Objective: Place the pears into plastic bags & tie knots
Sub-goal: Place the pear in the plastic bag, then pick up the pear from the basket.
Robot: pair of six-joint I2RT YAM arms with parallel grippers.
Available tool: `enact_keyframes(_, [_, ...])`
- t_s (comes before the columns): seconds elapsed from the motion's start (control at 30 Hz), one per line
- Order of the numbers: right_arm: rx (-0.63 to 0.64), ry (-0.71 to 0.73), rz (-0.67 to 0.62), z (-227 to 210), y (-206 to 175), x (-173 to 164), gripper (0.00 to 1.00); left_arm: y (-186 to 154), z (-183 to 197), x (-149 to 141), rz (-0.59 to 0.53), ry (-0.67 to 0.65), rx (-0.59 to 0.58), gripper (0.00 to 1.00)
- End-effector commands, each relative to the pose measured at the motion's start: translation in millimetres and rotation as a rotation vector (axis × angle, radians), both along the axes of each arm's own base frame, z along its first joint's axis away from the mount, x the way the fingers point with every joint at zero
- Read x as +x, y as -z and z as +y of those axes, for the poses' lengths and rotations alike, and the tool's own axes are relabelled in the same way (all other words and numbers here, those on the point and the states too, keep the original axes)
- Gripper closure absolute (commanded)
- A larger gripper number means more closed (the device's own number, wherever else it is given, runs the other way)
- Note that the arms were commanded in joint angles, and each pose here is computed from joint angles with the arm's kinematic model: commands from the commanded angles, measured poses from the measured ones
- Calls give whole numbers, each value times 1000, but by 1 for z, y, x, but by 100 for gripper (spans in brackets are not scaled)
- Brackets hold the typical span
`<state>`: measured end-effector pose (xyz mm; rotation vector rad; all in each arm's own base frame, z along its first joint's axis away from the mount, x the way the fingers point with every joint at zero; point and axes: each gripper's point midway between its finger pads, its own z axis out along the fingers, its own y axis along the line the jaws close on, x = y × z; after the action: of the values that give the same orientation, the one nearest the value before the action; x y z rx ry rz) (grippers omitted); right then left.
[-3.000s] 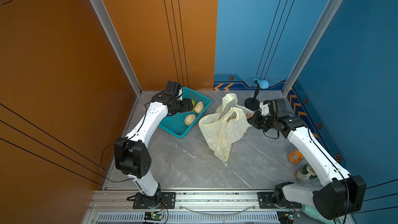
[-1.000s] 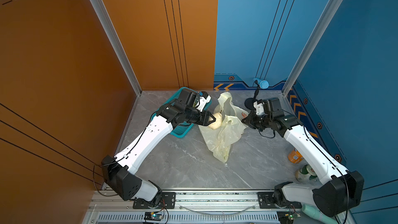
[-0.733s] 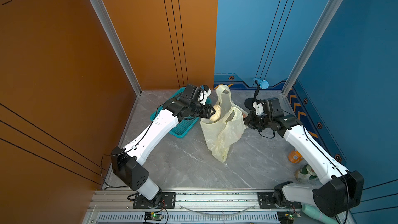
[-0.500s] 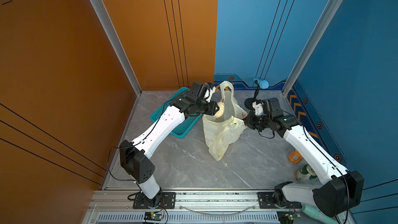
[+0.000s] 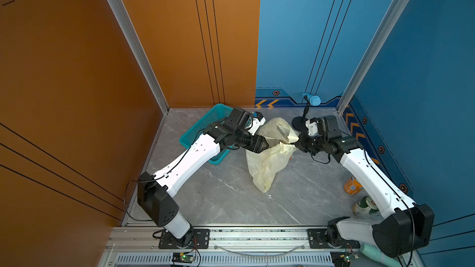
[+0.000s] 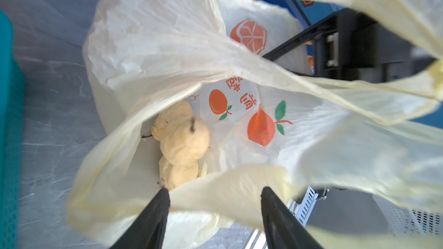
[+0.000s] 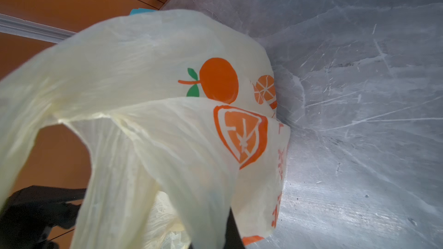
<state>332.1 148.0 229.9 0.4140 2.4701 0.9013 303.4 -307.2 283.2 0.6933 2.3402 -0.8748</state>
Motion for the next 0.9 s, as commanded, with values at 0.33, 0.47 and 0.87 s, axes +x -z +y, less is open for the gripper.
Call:
enact_keyframes(0.33, [-52,46,-1,-30,4,-2,100,3,111,88,-19,-451,48,34])
enact_keyframes(0.47, [-54,54,6,-35,6,0,100,53,124,121,39,-494,181,32])
enact_keyframes(0.87, [-43,42,9,-30,5,5,100,153,125,210,110,-525,330,15])
